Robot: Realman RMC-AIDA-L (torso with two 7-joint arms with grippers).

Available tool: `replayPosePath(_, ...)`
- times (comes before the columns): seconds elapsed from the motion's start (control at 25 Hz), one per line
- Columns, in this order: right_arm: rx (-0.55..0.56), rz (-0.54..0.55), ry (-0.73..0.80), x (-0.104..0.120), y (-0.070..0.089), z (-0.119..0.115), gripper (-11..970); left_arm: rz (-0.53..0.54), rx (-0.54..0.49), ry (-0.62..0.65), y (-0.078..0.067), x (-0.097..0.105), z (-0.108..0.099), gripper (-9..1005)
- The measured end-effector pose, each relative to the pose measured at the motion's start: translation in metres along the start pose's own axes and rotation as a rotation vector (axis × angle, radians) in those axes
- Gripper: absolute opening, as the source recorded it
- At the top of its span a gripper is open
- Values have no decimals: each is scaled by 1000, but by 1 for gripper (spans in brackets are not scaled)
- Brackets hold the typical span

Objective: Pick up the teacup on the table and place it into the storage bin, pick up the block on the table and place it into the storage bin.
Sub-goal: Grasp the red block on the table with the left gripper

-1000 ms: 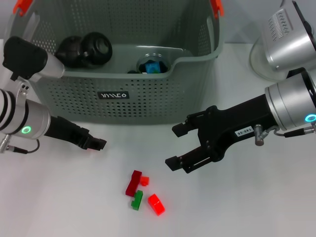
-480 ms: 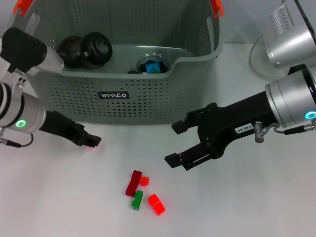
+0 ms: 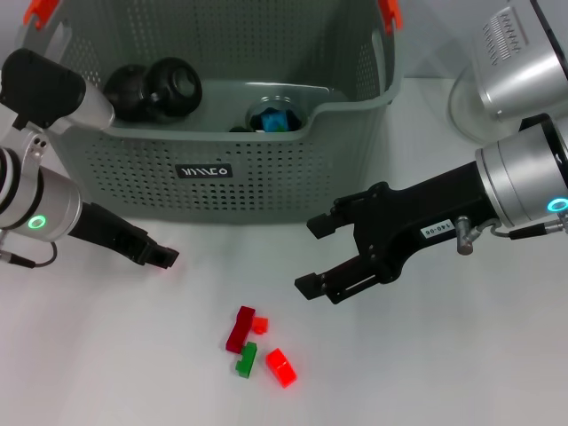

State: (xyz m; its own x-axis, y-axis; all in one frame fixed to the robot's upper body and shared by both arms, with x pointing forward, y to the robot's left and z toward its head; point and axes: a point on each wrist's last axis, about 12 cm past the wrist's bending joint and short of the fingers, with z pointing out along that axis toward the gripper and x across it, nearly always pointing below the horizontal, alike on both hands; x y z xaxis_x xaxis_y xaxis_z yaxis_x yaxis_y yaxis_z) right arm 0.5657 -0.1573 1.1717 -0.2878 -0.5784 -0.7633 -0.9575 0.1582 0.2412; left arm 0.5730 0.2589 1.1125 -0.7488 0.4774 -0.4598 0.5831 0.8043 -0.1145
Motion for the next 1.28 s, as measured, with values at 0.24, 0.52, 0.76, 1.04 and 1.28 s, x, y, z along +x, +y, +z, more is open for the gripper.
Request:
replayPosePath(0.24, 1, -3, -1, 0, 0, 0, 917, -13, 1, 11, 0, 0, 5, 607)
replayPosePath(0.52, 1, -4, -1, 0, 0, 0, 916, -4, -13, 17, -2, -2, 12, 606)
replayPosePath(0.76, 2, -3, 0, 0, -1, -1, 915, 6, -19, 22, -4, -2, 16, 606)
replayPosePath(1.04, 4, -5, -2, 0, -1, -1, 914, 7, -28, 17, -3, -3, 16, 605)
replayPosePath(1.28, 9, -5, -7, 0, -2, -2, 914, 8, -26, 24, -4, -2, 18, 606)
